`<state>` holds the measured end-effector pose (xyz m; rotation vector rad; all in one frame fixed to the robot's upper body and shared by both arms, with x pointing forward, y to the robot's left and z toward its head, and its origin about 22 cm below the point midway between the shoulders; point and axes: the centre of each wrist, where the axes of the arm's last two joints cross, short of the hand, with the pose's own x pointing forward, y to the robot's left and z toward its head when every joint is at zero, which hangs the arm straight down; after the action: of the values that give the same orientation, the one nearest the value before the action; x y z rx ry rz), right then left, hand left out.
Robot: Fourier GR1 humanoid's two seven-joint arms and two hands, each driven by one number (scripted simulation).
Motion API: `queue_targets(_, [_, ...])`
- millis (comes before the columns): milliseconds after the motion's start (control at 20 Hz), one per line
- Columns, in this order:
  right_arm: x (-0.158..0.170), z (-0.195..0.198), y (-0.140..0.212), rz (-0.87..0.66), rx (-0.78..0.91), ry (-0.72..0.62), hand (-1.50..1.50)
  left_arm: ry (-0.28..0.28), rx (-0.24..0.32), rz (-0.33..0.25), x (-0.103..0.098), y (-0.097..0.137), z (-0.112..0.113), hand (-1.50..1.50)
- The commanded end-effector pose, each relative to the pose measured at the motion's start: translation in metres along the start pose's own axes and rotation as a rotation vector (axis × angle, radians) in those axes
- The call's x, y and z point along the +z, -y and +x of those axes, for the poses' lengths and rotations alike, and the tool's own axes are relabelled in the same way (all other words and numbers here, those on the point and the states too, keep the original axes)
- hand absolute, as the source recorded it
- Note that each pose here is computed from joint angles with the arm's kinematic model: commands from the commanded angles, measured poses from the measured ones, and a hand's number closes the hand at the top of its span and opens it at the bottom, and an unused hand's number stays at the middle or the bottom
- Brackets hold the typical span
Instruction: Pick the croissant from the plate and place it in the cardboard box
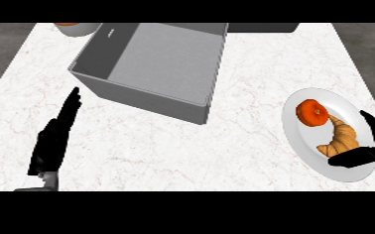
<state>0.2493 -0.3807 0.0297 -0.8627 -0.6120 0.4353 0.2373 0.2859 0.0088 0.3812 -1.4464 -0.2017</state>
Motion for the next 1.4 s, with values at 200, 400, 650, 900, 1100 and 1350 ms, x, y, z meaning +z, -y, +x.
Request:
queue_targets(200, [-0.013, -0.009, -0.036, -0.012, -0.014, 0.009, -1.5, -0.006, 0.003, 0.014, 0.002, -0.014, 0.012, 0.0])
queue_targets(400, [-0.025, -0.001, -0.023, 0.018, -0.006, -0.009, -1.5, -0.003, -0.007, 0.003, 0.006, -0.015, 0.005, 0.0])
queue_targets(650, [-0.023, -0.005, -0.022, 0.04, 0.042, -0.02, -1.5, 0.015, -0.008, 0.011, -0.002, 0.015, -0.008, 0.0])
queue_targets(900, [-0.026, -0.001, -0.034, 0.059, -0.033, 0.004, 1.5, -0.009, 0.006, -0.006, -0.006, -0.003, 0.013, 0.0])
queue_targets(1100, [-0.025, -0.022, -0.049, -0.12, 0.089, 0.038, 1.5, -0.015, 0.011, -0.005, 0.003, 0.008, 0.003, 0.0])
queue_targets(1350, [-0.021, -0.008, -0.035, -0.228, 0.113, 0.044, 1.5, 0.001, -0.009, -0.007, 0.004, -0.007, -0.011, 0.0])
